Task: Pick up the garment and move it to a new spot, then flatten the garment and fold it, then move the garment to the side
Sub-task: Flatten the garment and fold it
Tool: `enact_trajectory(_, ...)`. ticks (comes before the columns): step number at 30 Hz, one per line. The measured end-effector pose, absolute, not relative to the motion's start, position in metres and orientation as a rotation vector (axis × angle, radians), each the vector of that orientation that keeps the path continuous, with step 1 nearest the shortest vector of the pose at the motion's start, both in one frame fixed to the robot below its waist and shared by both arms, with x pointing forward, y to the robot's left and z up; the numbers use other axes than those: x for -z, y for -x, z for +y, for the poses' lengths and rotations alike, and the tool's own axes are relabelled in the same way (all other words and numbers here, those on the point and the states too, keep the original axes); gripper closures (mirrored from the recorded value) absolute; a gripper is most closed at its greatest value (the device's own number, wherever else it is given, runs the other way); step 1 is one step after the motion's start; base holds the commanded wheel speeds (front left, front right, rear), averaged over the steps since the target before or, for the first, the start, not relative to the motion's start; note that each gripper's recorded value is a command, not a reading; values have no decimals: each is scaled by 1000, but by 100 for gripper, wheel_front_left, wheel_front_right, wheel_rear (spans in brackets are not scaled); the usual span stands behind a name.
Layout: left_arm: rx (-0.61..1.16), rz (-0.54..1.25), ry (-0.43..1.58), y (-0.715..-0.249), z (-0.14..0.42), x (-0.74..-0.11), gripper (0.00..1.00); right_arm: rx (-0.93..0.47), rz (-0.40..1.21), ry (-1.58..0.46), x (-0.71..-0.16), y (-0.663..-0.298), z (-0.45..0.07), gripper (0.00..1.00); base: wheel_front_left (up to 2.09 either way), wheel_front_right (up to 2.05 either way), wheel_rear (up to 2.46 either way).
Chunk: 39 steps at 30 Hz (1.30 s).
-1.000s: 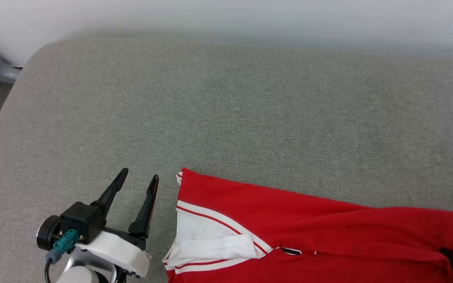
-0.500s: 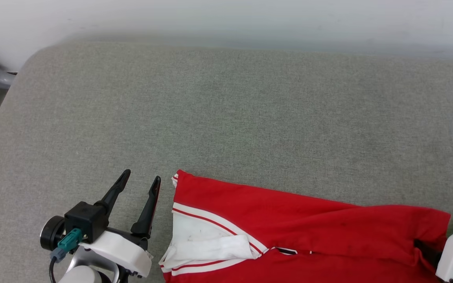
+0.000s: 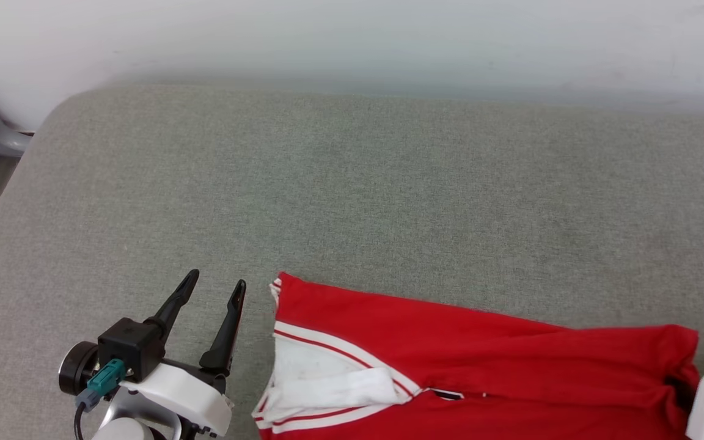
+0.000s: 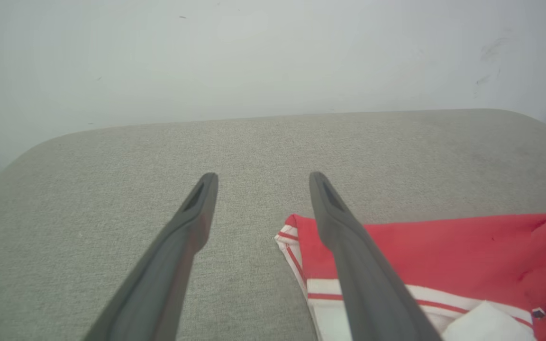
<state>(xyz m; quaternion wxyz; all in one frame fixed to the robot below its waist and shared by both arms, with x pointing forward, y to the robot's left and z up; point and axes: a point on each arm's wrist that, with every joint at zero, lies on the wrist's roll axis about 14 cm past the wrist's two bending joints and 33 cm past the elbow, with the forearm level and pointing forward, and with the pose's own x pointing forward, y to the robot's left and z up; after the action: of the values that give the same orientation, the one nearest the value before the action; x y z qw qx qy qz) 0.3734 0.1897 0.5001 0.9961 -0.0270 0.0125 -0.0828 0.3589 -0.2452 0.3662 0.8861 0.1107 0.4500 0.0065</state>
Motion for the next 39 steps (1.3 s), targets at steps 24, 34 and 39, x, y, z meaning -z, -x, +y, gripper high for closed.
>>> enact_trajectory(24, 176, -23, 83, -348, 181, -514, 0, -74, 767, -185, -425, -338, -239, 100, 0, 0, 0)
enact_trajectory(34, 151, -31, 93, -336, 188, -515, 0, -369, 740, -251, -447, -330, -126, 100, 0, 0, 0)
enact_trajectory(39, 138, -30, 90, -332, 193, -514, 0, -471, 714, -277, -460, -334, -85, 100, 0, 0, 0)
